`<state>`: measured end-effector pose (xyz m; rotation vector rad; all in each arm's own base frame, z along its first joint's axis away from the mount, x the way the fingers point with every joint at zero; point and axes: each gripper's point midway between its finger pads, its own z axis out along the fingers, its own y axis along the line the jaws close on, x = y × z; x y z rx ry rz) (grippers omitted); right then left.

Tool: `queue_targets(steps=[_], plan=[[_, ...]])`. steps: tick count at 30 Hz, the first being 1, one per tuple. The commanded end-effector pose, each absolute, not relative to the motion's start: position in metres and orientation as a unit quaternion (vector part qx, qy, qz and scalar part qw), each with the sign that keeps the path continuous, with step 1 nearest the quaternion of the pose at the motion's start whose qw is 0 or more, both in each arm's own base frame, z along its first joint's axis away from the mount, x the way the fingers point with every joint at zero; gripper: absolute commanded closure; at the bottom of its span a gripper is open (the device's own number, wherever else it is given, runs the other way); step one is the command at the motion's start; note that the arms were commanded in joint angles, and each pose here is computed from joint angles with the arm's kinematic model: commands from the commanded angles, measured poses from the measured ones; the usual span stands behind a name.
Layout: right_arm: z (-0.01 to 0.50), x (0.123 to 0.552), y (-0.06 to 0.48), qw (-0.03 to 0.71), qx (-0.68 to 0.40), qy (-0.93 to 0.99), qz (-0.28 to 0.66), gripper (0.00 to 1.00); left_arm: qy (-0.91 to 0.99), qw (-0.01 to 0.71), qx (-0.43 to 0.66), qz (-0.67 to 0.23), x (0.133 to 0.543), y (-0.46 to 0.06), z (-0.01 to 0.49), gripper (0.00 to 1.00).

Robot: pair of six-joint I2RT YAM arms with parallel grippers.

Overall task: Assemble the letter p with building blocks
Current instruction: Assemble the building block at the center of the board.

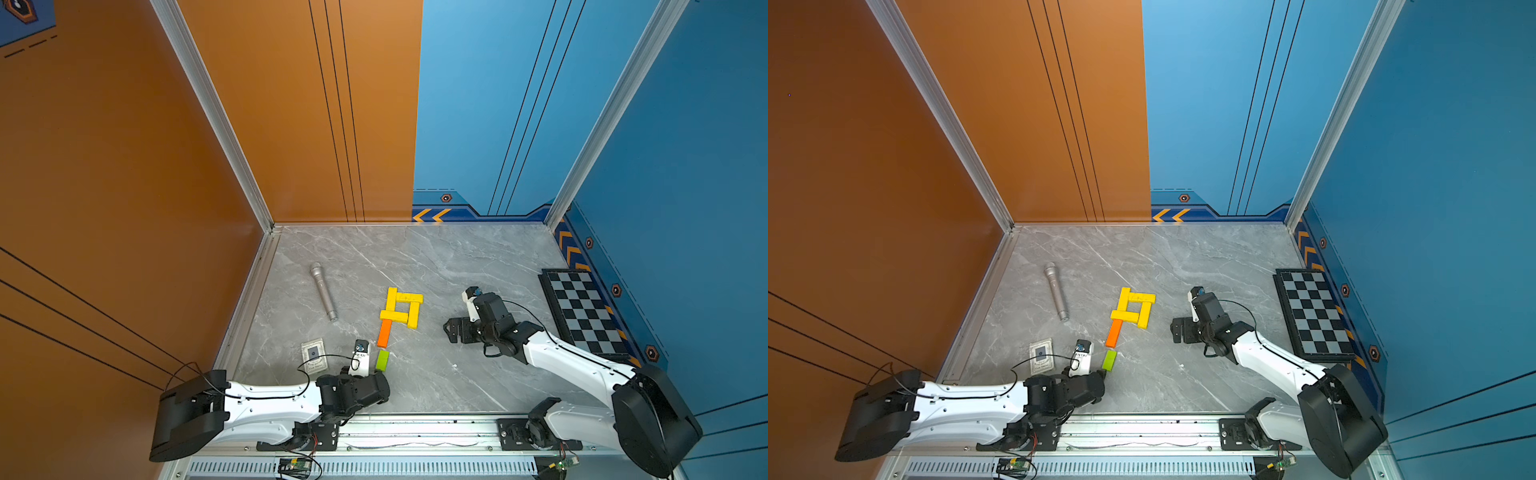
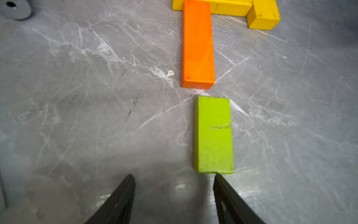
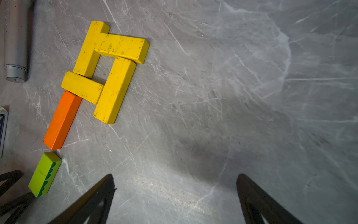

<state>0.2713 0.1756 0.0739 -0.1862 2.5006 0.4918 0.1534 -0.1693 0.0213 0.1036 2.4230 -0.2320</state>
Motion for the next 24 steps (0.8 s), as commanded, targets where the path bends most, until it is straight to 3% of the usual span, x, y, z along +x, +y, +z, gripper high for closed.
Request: queue_targets(steps=[1, 10, 14, 15, 17, 18, 19, 24], plan=[[0.065, 0.268, 0.174, 0.280, -0.076, 0.939, 0.183, 0.00, 0.956, 0.287, 0.054, -0.015, 0.133, -0.128, -0.009, 0.33], [0.068, 0.269, 0.176, 0.286, -0.071, 0.935, 0.196, 0.00, 0.946, 0.311, 0.079, -0.035, 0.136, -0.141, 0.005, 0.31], [0.086, 0.263, 0.201, 0.310, -0.100, 0.908, 0.263, 0.02, 0.931, 0.352, 0.077, -0.052, 0.143, -0.145, 0.026, 0.31], [0.090, 0.261, 0.206, 0.316, -0.107, 0.904, 0.270, 0.12, 0.927, 0.363, 0.075, -0.052, 0.146, -0.143, 0.031, 0.31], [0.093, 0.257, 0.214, 0.312, -0.123, 0.902, 0.274, 0.48, 0.922, 0.378, 0.071, -0.046, 0.151, -0.137, 0.040, 0.34], [0.092, 0.255, 0.220, 0.308, -0.131, 0.900, 0.278, 0.93, 0.921, 0.382, 0.066, -0.042, 0.154, -0.132, 0.043, 0.37], [0.091, 0.253, 0.226, 0.305, -0.134, 0.900, 0.280, 1.00, 0.920, 0.384, 0.060, -0.041, 0.157, -0.128, 0.046, 0.41], [0.082, 0.235, 0.276, 0.293, -0.192, 0.887, 0.301, 1.00, 0.929, 0.362, 0.003, -0.075, 0.168, -0.114, 0.043, 0.51]])
